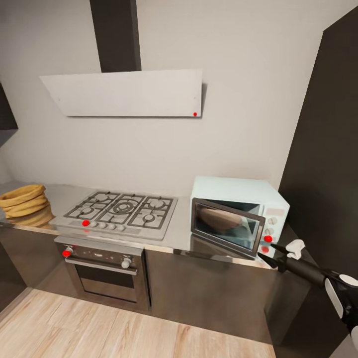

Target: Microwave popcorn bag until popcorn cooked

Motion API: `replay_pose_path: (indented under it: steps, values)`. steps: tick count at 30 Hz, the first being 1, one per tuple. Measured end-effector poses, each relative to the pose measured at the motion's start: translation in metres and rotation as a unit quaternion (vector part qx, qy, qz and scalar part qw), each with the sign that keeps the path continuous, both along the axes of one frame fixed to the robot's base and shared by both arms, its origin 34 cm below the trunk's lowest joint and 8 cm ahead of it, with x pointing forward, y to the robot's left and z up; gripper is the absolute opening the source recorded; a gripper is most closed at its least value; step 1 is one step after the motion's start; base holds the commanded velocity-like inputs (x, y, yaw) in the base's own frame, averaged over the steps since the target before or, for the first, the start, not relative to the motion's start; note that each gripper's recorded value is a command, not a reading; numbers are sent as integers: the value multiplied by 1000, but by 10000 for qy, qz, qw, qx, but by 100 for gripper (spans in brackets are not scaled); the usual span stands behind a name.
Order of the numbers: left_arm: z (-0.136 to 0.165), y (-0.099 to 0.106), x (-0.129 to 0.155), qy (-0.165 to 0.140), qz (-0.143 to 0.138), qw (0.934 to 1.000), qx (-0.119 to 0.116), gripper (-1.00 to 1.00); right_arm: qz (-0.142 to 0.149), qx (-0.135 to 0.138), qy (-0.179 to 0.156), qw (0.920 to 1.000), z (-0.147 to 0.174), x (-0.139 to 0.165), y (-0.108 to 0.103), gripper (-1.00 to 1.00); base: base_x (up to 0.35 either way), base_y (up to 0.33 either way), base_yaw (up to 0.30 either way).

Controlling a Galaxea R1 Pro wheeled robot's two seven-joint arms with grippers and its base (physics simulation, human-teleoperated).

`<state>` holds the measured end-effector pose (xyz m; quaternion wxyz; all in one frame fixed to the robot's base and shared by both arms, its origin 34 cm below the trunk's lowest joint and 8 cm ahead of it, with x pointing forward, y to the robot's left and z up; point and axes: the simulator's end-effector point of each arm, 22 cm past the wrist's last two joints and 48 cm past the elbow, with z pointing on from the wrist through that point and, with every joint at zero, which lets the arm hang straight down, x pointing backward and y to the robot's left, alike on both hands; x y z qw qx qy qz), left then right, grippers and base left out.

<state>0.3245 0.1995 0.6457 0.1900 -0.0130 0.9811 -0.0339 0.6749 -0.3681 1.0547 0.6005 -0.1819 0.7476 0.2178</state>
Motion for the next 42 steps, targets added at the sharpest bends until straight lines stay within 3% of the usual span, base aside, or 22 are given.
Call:
replay_pose_path:
  steps: [5,24,42]
  values:
    - [0,0,0,0,-6,10000,-1,100,-58,108,189,9997,-6,0,1,100,16,0,0]
    - [0,3,0,2,24,10000,14,100,-234,75,197,9995,-9,4,-4,100,138,-30,0]
    - [0,2,0,3,24,10000,7,100,-215,54,199,9996,-10,5,-2,100,34,-27,0]
